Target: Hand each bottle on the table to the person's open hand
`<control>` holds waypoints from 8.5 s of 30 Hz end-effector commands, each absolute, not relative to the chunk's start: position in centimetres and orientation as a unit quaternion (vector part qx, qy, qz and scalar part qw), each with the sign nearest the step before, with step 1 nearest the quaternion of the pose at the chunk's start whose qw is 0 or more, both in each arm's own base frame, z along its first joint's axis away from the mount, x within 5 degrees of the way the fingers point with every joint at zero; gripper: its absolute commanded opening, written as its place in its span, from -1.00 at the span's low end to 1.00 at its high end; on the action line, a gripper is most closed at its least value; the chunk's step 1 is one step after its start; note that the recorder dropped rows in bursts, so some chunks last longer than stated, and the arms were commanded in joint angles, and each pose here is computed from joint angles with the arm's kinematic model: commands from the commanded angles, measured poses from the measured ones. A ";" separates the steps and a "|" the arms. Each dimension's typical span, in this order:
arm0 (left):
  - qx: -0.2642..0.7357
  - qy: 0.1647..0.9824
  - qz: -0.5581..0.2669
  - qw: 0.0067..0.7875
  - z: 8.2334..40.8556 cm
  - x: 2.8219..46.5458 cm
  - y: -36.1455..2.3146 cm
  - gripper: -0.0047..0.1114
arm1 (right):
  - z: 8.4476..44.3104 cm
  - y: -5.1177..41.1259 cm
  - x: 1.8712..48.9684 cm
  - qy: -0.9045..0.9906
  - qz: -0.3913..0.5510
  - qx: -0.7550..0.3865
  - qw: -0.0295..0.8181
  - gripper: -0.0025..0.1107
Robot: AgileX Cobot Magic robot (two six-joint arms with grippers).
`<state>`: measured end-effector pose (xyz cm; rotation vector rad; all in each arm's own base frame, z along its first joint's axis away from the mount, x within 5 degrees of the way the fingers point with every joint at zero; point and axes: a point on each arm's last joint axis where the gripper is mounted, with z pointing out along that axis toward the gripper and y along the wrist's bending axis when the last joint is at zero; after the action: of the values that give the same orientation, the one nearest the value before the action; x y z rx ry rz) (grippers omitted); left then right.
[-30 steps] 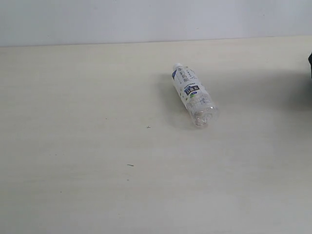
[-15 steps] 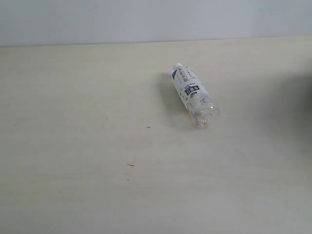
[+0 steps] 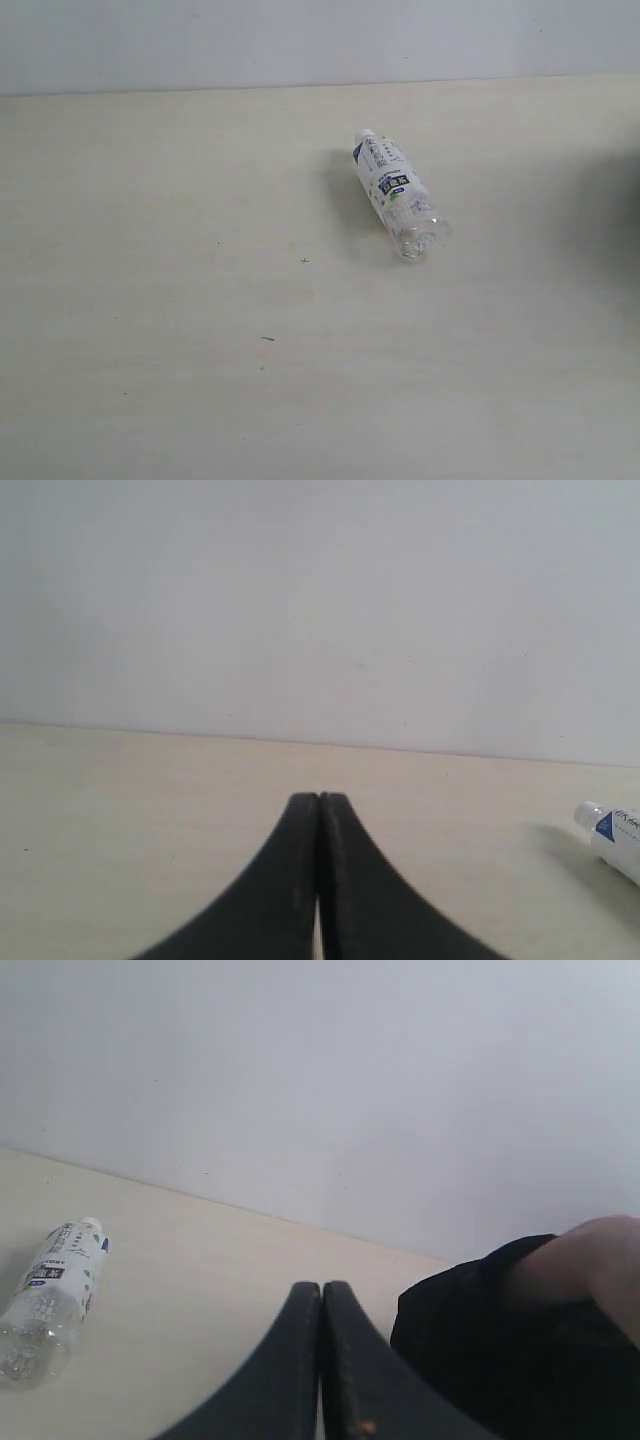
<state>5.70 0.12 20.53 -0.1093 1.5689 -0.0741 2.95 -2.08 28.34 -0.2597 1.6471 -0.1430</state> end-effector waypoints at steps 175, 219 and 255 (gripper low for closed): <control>-0.047 0.704 -0.034 0.708 20.6 5.6 0.1 -0.92 | 19.3 14.6 31.7 0.959 0.082 -0.210 0.171 -0.96; -0.047 0.704 -0.034 0.708 20.6 5.6 0.1 -0.92 | 22.2 16.3 38.1 0.959 0.071 -0.144 0.234 -0.95; -0.047 0.704 -0.034 0.708 20.6 5.6 0.1 -0.92 | 34.2 13.3 32.9 0.926 0.060 -0.128 0.349 0.87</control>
<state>5.70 0.12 20.53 -0.1093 1.5689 -0.0741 34.33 14.39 31.93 -0.3629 2.4600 0.1785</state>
